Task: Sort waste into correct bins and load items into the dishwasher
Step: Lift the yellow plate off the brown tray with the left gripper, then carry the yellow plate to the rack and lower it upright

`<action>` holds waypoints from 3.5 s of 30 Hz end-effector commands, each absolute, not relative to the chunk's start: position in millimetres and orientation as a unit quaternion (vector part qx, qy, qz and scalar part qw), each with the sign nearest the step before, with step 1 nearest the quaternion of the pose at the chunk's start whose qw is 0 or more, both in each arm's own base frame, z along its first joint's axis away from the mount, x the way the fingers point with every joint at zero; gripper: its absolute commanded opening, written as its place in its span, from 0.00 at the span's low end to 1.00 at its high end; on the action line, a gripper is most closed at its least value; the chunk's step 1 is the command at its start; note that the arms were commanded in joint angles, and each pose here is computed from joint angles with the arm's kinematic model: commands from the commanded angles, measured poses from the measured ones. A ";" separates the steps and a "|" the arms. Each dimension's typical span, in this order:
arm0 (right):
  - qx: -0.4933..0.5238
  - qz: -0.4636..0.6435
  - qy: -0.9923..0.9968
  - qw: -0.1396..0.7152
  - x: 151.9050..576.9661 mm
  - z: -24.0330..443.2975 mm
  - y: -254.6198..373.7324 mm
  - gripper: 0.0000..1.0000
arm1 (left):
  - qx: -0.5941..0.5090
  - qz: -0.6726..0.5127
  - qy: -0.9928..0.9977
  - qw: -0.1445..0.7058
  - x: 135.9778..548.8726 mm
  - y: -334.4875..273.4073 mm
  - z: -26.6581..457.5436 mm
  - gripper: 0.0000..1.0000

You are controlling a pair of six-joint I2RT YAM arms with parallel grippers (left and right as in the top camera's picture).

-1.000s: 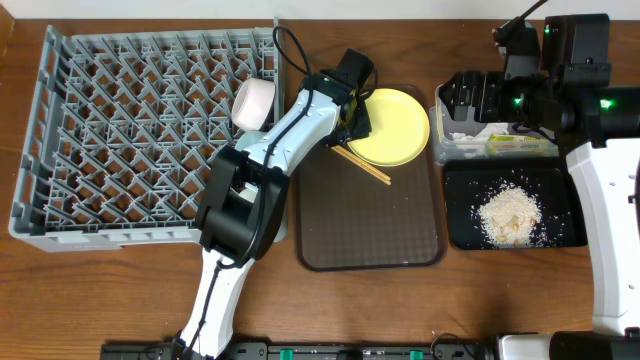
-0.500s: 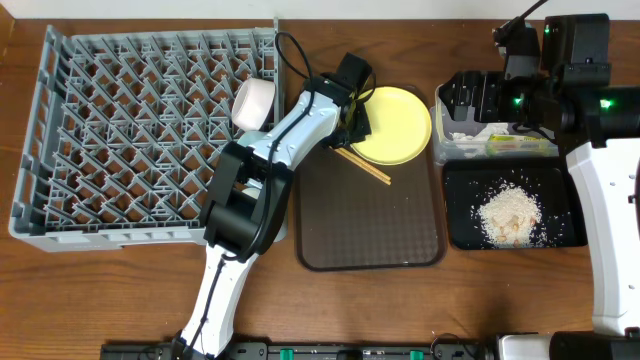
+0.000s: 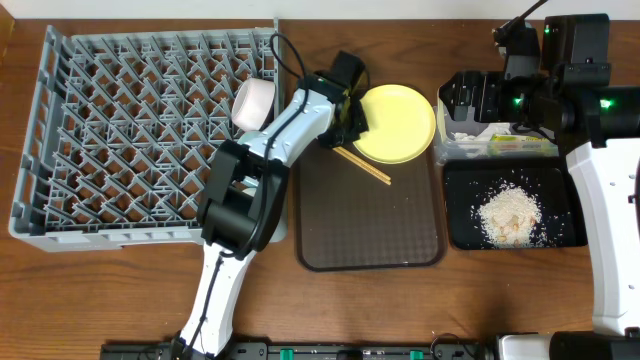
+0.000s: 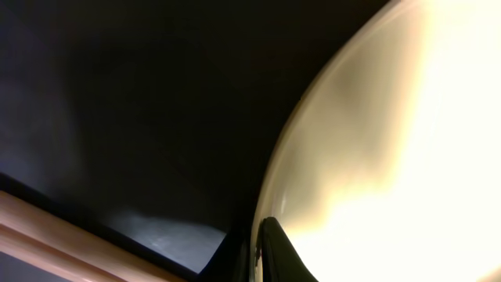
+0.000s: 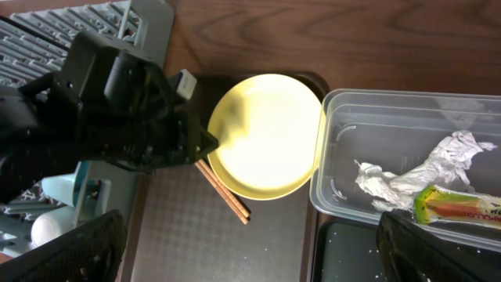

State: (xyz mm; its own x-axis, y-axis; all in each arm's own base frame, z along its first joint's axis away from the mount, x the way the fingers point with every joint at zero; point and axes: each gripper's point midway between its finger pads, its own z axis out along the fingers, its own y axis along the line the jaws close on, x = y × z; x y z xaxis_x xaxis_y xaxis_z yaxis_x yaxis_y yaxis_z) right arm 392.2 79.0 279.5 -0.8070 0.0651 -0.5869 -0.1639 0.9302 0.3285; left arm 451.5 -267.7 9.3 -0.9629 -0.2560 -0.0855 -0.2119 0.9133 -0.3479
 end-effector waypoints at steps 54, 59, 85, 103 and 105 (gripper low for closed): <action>-0.028 0.181 0.932 0.313 393.5 281.9 78.4 0.99 | -0.035 0.228 0.891 0.390 500.7 80.4 290.1 0.08; -0.028 0.181 0.932 0.313 393.5 281.9 78.4 0.99 | -0.054 0.265 0.880 0.390 502.2 94.1 292.9 0.07; -0.028 0.181 0.932 0.313 393.6 281.9 78.4 0.99 | -0.056 0.320 0.886 0.331 522.8 107.5 232.8 0.08; -0.028 0.181 0.932 0.313 393.4 281.8 78.4 0.99 | -0.015 0.212 0.919 0.332 529.5 65.5 210.9 0.44; -0.028 0.181 0.932 0.313 393.4 281.8 78.4 0.99 | -0.038 0.168 0.925 0.338 532.4 57.3 203.2 0.34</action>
